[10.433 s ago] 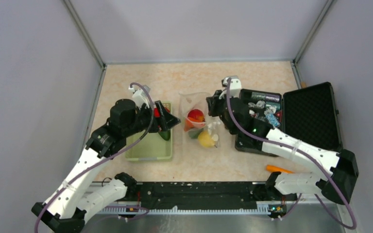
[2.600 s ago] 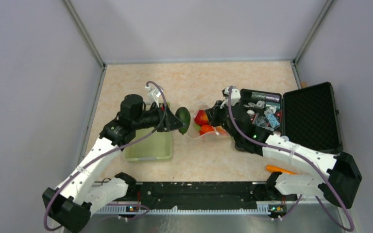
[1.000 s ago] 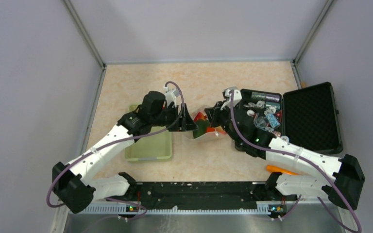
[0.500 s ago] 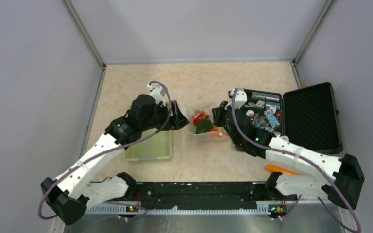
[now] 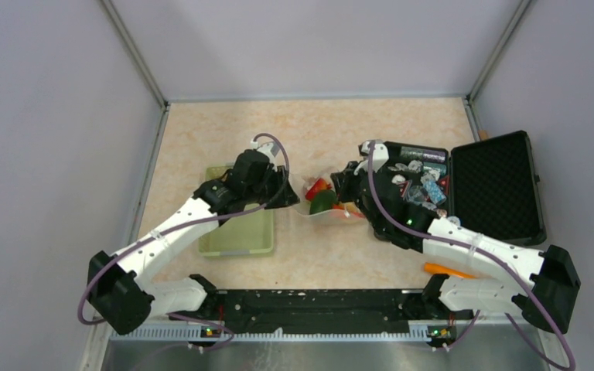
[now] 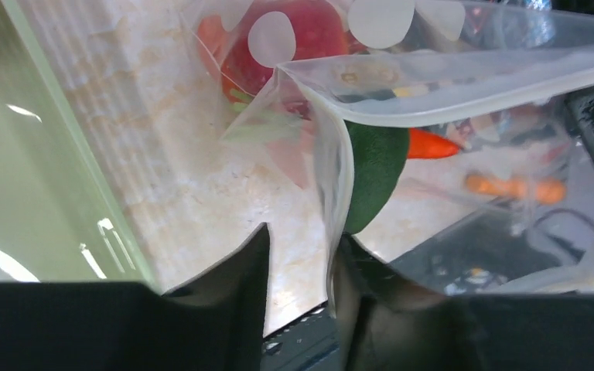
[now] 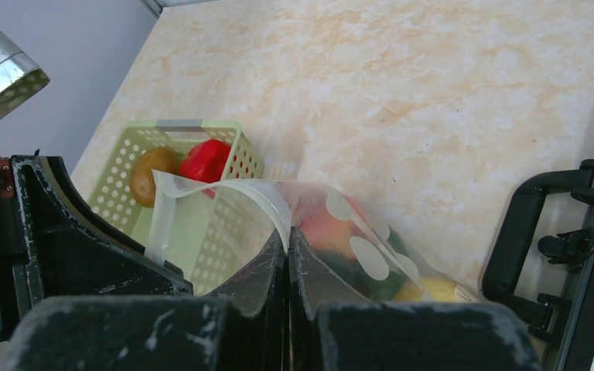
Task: Place the food in the zip-top bag and seal the zipper
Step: Adjust the zipper food storage bag at the center of the board.
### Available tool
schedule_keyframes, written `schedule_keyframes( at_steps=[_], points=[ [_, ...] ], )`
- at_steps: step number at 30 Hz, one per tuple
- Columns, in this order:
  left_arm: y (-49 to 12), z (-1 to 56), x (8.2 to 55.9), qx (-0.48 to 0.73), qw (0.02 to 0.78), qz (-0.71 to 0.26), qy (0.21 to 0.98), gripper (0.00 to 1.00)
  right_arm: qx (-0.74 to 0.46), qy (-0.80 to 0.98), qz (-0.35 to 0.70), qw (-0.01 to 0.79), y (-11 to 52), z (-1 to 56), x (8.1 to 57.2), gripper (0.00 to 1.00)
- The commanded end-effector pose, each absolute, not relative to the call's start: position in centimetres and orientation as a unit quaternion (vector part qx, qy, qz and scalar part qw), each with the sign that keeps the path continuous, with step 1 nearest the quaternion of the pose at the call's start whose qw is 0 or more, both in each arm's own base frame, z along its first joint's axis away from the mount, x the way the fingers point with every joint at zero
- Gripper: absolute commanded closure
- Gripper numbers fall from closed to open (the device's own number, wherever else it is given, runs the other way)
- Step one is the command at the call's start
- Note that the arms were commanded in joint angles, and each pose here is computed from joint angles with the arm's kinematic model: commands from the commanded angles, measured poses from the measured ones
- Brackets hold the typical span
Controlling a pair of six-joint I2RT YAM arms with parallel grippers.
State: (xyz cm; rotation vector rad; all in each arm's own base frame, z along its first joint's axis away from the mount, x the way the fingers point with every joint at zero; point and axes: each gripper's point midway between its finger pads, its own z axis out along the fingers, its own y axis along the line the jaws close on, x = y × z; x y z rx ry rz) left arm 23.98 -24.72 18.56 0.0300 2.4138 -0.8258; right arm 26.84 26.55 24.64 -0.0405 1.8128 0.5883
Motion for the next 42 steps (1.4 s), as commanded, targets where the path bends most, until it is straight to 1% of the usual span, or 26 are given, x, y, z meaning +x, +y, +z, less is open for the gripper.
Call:
schedule_keyframes(
  at_steps=[1, 3, 5, 8, 9, 10, 11, 13, 15, 18, 21, 24, 26, 27, 28, 30, 31, 32, 33, 34, 35, 37, 39, 40, 42],
  points=[
    [-25.6, 20.9, 24.4, 0.021, 0.313, -0.327, 0.892, 0.76, -0.016, 0.753, 0.280, 0.595, 27.3, 27.1, 26.9, 1.00],
    [-25.8, 22.1, 24.3, 0.027, 0.317, -0.336, 0.886, 0.95, -0.016, 0.757, 0.273, 0.594, 27.2, 26.5, 26.9, 1.00],
    [-26.0, 24.2, 24.2, 0.036, 0.338, -0.352, 0.872, 1.00, -0.020, 0.759, 0.264, 0.594, 27.1, 26.1, 27.0, 1.00],
    [-25.6, 26.8, 24.6, 0.042, 0.378, -0.357, 0.853, 1.00, -0.009, 0.741, 0.280, 0.610, 26.5, 27.0, 26.8, 1.00],
    [-25.3, 27.3, 24.7, 0.039, 0.384, -0.351, 0.853, 1.00, 0.001, 0.720, 0.301, 0.626, 26.1, 27.5, 26.5, 1.00],
    [-25.1, 27.9, 24.8, 0.042, 0.391, -0.346, 0.852, 1.00, 0.018, 0.679, 0.333, 0.654, 25.3, 29.6, 26.0, 1.00],
    [-24.7, 28.5, 24.9, 0.045, 0.398, -0.337, 0.852, 1.00, 0.022, 0.664, 0.339, 0.667, 24.4, 29.9, 25.7, 1.00],
    [-23.9, 29.6, 25.5, 0.047, 0.418, -0.317, 0.850, 1.00, 0.020, 0.670, 0.317, 0.671, 23.2, 29.6, 25.7, 1.00],
    [-23.2, 29.8, 26.3, 0.041, 0.442, -0.295, 0.846, 1.00, 0.014, 0.705, 0.271, 0.655, 22.5, 28.6, 26.3, 1.00],
    [-23.1, 29.4, 26.8, 0.043, 0.446, -0.284, 0.848, 1.00, 0.007, 0.744, 0.213, 0.634, 22.2, 27.6, 27.2, 1.00],
    [-23.4, 29.1, 26.9, 0.042, 0.445, -0.288, 0.847, 1.00, 0.013, 0.739, 0.212, 0.640, 22.3, 28.6, 27.6, 1.00],
    [-22.6, 28.3, 27.3, 0.020, 0.450, -0.273, 0.850, 1.00, 0.015, 0.721, 0.216, 0.659, 22.3, 30.4, 27.9, 1.00],
    [-22.1, 27.8, 27.5, 0.009, 0.454, -0.261, 0.852, 0.91, 0.011, 0.712, 0.210, 0.670, 22.2, 31.9, 28.1, 1.00],
    [-21.8, 27.6, 27.6, 0.004, 0.456, -0.256, 0.853, 0.82, 0.007, 0.711, 0.202, 0.674, 22.1, 32.2, 28.3, 1.00],
    [-21.5, 27.3, 27.6, -0.001, 0.457, -0.250, 0.854, 0.70, 0.002, 0.711, 0.195, 0.675, 22.1, 32.4, 28.4, 1.00],
    [-21.5, 26.8, 27.5, 0.005, 0.449, -0.246, 0.859, 0.64, -0.008, 0.721, 0.177, 0.670, 22.3, 31.8, 28.8, 1.00],
    [-21.4, 26.3, 27.4, 0.004, 0.442, -0.240, 0.864, 0.55, 0.000, 0.728, 0.174, 0.663, 22.3, 31.4, 28.9, 1.00],
    [-21.1, 26.0, 27.3, -0.002, 0.437, -0.234, 0.868, 0.43, 0.011, 0.734, 0.179, 0.655, 22.4, 31.0, 28.8, 1.00],
    [-20.8, 25.6, 27.2, -0.010, 0.432, -0.227, 0.873, 0.41, 0.018, 0.736, 0.187, 0.651, 22.5, 30.5, 28.8, 1.00],
    [-20.4, 25.4, 27.0, -0.018, 0.429, -0.220, 0.876, 0.40, 0.018, 0.733, 0.200, 0.649, 22.8, 30.3, 28.6, 1.00],
    [-20.0, 25.2, 26.9, -0.024, 0.430, -0.215, 0.877, 0.36, 0.015, 0.730, 0.212, 0.649, 23.2, 30.0, 28.5, 1.00],
    [-19.2, 25.2, 26.7, -0.032, 0.439, -0.207, 0.874, 0.24, 0.009, 0.733, 0.225, 0.642, 23.8, 29.2, 28.3, 1.00],
    [-18.1, 24.9, 26.6, -0.042, 0.445, -0.193, 0.874, 0.16, 0.008, 0.740, 0.223, 0.634, 24.1, 28.6, 28.4, 1.00],
    [-17.6, 24.7, 26.6, -0.046, 0.448, -0.186, 0.874, 0.14, 0.005, 0.744, 0.220, 0.631, 24.3, 28.4, 28.5, 1.00],
    [-16.2, 24.2, 26.8, -0.064, 0.452, -0.163, 0.875, 0.14, 0.004, 0.748, 0.217, 0.628, 24.5, 28.2, 28.7, 1.00]
  ],
)
